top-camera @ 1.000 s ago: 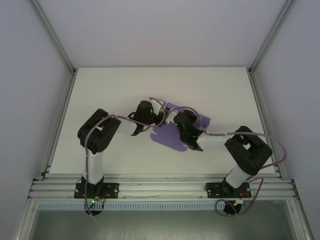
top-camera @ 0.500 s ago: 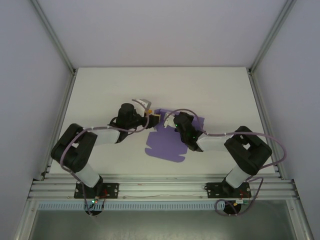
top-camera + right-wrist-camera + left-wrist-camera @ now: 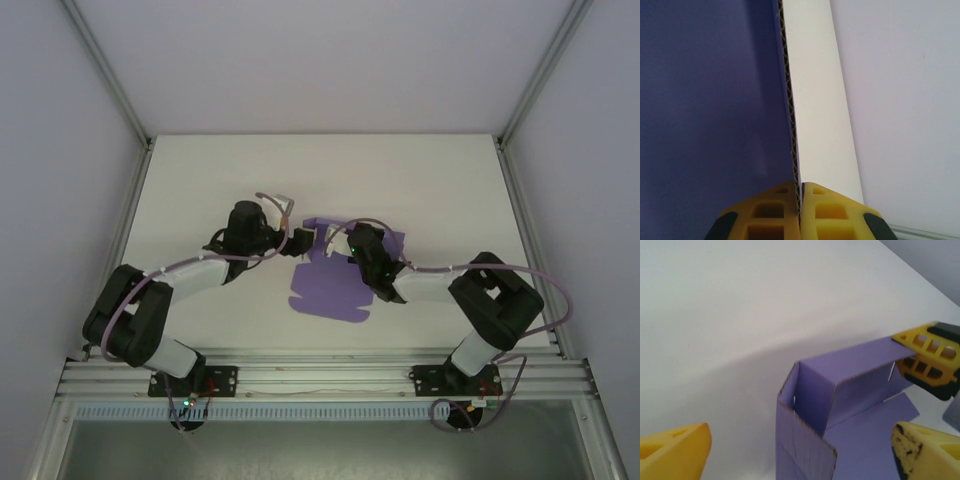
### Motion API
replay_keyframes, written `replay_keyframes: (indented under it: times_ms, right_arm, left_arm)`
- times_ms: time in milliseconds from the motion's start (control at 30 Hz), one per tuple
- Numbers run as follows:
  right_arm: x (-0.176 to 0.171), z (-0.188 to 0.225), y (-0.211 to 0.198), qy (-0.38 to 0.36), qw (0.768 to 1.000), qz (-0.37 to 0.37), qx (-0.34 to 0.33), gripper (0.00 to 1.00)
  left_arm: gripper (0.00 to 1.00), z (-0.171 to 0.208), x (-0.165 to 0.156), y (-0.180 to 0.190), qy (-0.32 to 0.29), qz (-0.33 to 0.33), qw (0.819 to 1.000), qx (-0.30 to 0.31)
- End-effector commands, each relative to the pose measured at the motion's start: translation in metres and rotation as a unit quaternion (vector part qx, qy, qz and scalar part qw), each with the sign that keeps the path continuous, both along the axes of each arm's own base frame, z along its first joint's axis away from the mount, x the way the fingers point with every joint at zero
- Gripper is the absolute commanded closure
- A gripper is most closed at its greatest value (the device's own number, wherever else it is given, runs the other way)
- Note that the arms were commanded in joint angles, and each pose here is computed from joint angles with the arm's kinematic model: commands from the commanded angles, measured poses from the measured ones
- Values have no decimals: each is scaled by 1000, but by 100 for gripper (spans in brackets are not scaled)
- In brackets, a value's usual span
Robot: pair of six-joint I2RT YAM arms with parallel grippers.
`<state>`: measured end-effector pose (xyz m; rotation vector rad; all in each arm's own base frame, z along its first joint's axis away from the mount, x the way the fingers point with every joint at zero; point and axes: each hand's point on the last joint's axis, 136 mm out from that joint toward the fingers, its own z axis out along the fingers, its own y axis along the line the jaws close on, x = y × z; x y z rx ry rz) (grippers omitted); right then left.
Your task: Assemble paper box
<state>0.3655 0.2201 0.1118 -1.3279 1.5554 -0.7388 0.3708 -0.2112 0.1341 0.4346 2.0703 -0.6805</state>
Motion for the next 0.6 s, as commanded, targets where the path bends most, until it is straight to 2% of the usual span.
replay_keyframes:
  times_ms: [0, 133, 200, 267, 400, 467, 567]
  right_arm:
    - [7, 7, 7, -12, 1000, -2, 5, 100]
    - [10, 8, 8, -18, 1000, -5, 4, 100]
    - [11, 8, 8, -19, 1000, -6, 6, 100]
    - [10, 9, 7, -19, 1000, -8, 5, 100]
    - [9, 11, 2, -19, 1000, -18, 2, 100]
    - [8, 10, -3, -12, 1000, -26, -4, 96]
    - [9, 14, -13, 3, 999, -44, 14, 76]
  left_arm:
    - [15, -18, 3, 1, 34, 1, 998, 45]
    - [31, -35, 7, 1, 54, 12, 995, 83]
    - [36, -43, 7, 4, 66, 25, 992, 108]
    - [54, -47, 6, 6, 64, 36, 989, 130]
    - [98, -40, 7, 6, 48, 42, 990, 127]
    - [100, -37, 8, 10, 33, 48, 989, 139]
    - [100, -33, 8, 12, 14, 39, 987, 153]
